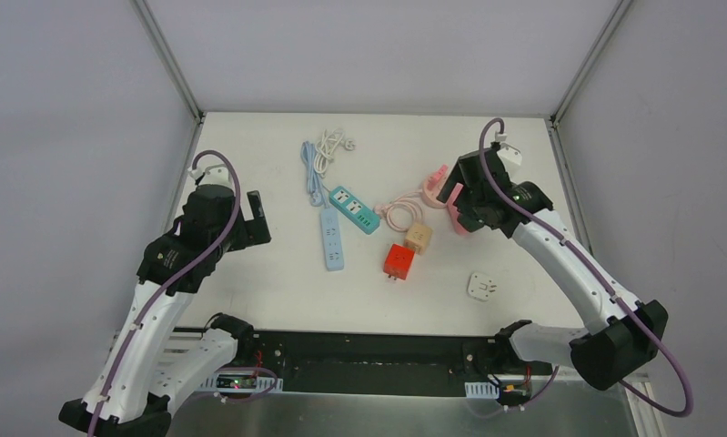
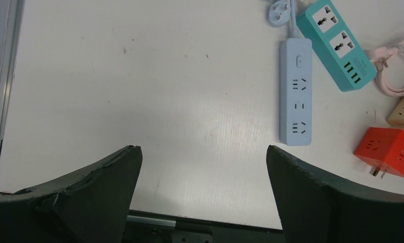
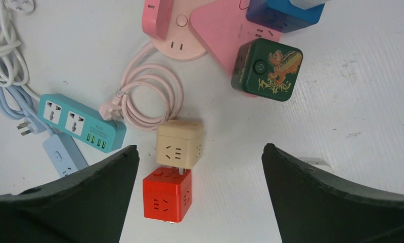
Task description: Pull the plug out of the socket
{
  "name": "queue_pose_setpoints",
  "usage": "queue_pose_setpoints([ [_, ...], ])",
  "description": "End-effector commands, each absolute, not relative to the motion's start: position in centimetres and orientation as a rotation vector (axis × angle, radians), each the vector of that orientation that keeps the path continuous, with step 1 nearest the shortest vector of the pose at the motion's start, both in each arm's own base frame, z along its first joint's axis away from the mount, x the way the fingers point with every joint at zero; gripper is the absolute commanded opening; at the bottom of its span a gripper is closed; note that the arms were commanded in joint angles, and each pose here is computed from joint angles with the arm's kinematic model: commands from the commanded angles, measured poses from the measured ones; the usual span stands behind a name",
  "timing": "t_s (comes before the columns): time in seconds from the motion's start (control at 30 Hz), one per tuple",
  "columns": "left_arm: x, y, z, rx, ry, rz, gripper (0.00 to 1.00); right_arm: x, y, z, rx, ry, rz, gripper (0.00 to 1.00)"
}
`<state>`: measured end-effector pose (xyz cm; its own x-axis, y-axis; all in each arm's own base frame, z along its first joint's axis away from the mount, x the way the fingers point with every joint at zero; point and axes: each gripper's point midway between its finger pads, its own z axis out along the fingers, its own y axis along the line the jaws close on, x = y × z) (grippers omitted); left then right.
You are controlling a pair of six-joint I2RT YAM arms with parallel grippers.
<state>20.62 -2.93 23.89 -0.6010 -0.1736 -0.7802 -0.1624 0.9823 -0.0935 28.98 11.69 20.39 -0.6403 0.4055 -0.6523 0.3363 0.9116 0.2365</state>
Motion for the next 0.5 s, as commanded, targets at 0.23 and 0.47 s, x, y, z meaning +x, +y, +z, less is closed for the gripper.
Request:
queue_pose_setpoints([
  [0.23, 21.8, -3.5, 26.9, -0.247, 2.152, -0.074, 0.98, 30.7, 11.0, 22.3, 0.517, 2.210, 0.091, 0.97],
  [0.47, 21.6, -5.8, 33.8, -0.261, 2.019, -0.300, 0.98, 31.9, 10.1, 27.4, 0.533, 2.117, 0.084, 0.99],
])
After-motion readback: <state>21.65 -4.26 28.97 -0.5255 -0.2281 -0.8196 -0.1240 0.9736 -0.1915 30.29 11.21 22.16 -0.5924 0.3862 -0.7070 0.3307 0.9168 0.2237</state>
